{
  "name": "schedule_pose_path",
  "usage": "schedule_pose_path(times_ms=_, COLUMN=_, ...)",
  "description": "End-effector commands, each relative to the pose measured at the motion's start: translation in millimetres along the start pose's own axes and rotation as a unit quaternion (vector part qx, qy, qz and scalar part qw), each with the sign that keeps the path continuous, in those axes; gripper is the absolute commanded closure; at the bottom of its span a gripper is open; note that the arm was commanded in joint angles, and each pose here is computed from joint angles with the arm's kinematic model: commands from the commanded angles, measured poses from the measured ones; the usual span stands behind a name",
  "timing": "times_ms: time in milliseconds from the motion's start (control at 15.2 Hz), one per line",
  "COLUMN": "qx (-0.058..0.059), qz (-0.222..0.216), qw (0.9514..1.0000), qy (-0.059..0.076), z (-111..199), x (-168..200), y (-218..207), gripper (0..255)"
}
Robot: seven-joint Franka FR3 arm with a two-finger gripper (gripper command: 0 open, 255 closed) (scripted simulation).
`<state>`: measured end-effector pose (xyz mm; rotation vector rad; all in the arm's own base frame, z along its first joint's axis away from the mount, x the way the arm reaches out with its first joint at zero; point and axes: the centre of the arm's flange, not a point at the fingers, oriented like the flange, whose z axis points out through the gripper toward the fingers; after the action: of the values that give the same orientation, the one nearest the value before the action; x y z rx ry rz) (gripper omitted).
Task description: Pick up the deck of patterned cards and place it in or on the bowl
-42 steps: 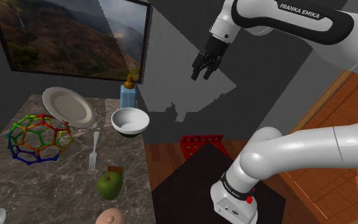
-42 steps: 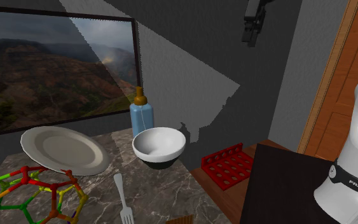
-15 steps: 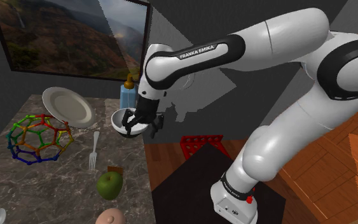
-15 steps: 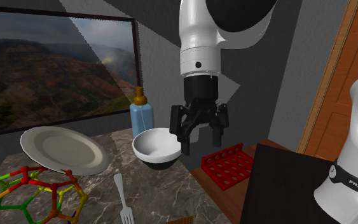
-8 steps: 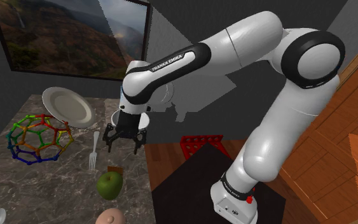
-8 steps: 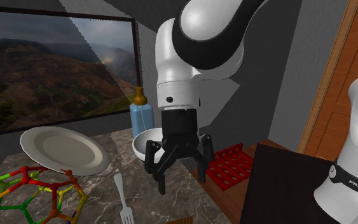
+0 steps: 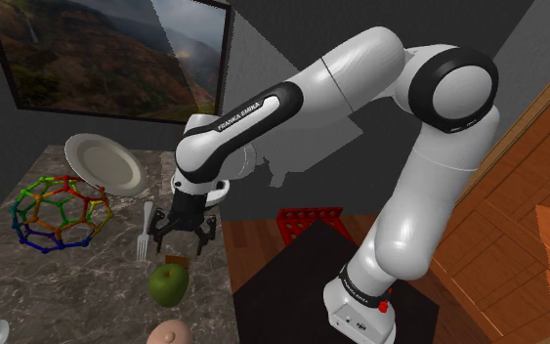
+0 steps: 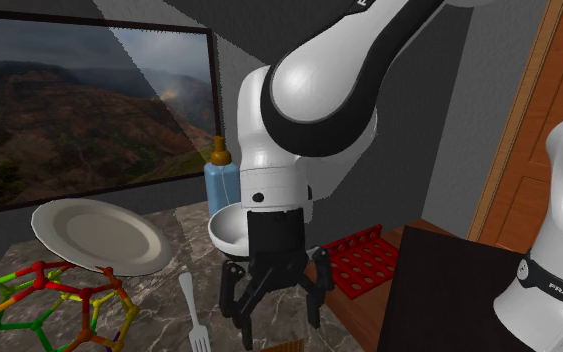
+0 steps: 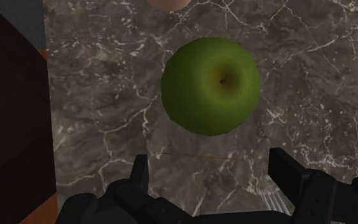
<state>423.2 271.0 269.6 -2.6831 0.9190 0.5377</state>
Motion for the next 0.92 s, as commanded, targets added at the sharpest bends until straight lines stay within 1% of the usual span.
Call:
schedule_pose_path(times_ms=0, qx=0.0, qz=0.0, qw=1.0, qy=0.0, z=9.2, x=0.0, y=0.0, gripper=0)
schedule_pose_path(times_ms=462, qx=0.0, qz=0.0, qw=1.0, qy=0.0, z=9.1, x=0.1, y=0.1, gripper=0)
schedule_pose_path(times_ms=528, qx=0.0, qz=0.0, qw=1.0, qy=0.0, z=9.1, x=0.1, y=0.1, gripper=255)
schedule_pose_path(times_ms=858, qx=0.0, qz=0.0, qw=1.0, qy=0.0, z=9.2, x=0.0, y=0.1, gripper=255)
